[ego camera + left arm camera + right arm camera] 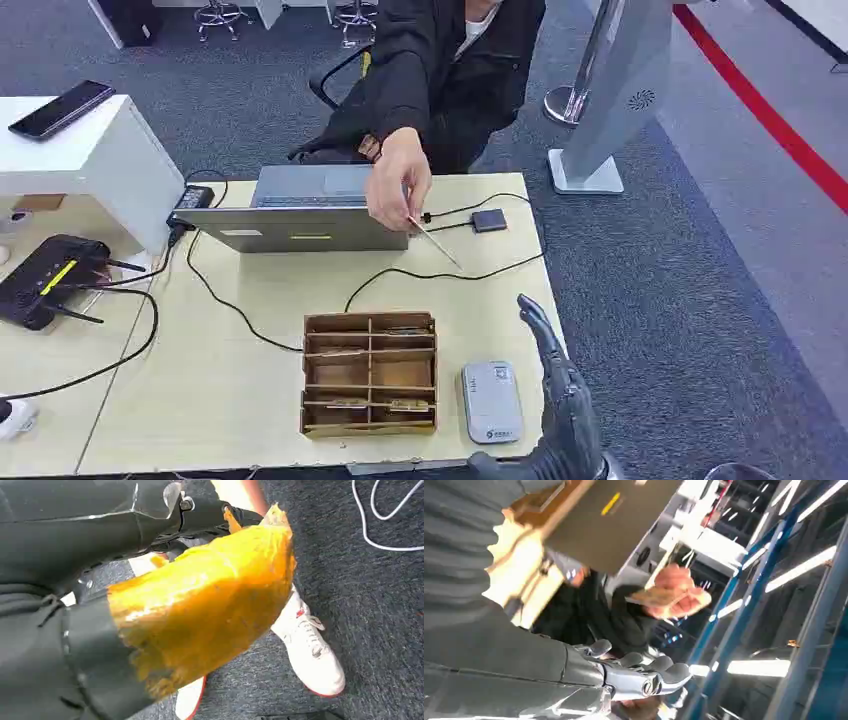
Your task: Pass the card to the sensor for recognition and then transmit it.
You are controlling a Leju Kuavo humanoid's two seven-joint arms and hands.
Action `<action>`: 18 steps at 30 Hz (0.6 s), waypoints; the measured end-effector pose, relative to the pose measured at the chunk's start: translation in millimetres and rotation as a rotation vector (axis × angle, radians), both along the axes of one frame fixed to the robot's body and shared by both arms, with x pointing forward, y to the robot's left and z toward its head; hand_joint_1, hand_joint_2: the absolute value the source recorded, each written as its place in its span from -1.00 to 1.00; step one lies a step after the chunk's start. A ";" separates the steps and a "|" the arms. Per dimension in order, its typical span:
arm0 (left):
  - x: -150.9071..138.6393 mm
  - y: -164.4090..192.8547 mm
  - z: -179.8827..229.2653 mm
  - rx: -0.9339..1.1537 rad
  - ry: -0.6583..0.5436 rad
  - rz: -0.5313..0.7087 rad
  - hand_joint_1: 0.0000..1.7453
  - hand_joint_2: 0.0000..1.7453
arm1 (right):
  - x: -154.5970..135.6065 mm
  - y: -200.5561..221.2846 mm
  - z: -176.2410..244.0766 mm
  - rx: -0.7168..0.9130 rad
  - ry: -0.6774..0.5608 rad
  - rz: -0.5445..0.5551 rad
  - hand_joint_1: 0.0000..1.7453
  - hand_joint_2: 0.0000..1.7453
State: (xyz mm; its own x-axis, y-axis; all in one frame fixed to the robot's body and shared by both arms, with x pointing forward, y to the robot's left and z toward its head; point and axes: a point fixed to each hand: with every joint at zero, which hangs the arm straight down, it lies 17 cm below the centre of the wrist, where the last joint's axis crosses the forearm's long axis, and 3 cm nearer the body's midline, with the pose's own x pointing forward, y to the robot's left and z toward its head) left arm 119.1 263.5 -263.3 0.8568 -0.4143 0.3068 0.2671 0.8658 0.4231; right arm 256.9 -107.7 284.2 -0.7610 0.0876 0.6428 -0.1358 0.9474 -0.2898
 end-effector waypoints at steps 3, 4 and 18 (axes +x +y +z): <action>0.3 1.2 0.0 0.001 -0.001 -0.004 -1.00 -1.00 | 7.9 -0.7 2.6 -0.055 -0.035 -0.041 -1.00 1.00; 0.4 1.4 -0.1 0.001 -0.001 -0.006 -1.00 -1.00 | 10.5 -0.5 3.8 -0.081 -0.054 -0.060 -1.00 1.00; 1.2 -3.2 -0.6 -0.015 0.000 -0.033 -1.00 -1.00 | 42.8 -7.1 18.8 -0.324 -0.244 -0.333 -1.00 1.00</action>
State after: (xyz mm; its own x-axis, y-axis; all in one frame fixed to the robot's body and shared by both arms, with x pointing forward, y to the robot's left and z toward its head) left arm 120.3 260.3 -263.9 0.8426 -0.4379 0.3135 0.2957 0.8628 0.4101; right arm 299.6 -114.8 303.0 -0.7822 0.5150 0.3506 0.2651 0.7844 -0.5607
